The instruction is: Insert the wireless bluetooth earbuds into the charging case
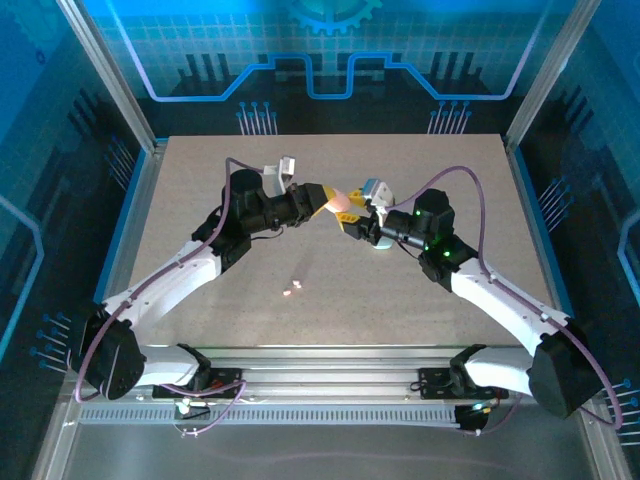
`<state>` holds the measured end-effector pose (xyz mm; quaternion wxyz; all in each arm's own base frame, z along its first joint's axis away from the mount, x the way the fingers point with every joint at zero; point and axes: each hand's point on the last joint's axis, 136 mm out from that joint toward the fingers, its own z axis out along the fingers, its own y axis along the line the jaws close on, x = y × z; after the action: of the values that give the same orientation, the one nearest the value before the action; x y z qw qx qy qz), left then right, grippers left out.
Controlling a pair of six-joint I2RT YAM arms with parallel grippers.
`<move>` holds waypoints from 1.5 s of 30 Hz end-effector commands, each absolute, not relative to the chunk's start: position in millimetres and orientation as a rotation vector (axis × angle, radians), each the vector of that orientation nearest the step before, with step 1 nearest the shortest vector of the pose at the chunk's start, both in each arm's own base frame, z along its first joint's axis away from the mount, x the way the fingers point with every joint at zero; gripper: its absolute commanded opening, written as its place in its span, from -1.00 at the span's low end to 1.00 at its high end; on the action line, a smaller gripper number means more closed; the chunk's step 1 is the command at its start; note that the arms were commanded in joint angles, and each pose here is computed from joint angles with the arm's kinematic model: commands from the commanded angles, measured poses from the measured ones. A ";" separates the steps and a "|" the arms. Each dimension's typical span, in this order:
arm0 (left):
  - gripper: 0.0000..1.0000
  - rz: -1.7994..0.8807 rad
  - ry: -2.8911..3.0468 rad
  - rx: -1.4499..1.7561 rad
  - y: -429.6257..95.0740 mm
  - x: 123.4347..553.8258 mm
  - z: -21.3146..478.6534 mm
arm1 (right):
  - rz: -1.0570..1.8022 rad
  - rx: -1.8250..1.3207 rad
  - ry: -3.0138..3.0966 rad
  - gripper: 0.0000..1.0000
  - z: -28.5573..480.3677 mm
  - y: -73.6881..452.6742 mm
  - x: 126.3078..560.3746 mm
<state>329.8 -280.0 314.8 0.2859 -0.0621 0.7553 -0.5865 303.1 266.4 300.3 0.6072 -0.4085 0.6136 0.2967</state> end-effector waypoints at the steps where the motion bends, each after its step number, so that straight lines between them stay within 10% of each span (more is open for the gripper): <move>1: -0.63 -1.606 2.000 -0.099 -282.5 315.6 326.2 | 0.700 -0.926 1.339 -0.18 328.3 268.1 304.9; 19: 0.39 -1.175 1.776 0.466 -266.1 292.8 337.8 | 0.938 -1.097 1.402 -0.29 319.0 277.2 275.8; 45: 0.01 -1.059 1.304 1.043 -278.9 233.8 335.9 | 1.078 -1.296 1.305 -0.28 328.6 282.4 241.9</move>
<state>244.5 -273.7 322.8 0.5462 0.4131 0.5851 -0.4343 237.9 284.9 320.1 0.4727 -0.5283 0.5432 0.4498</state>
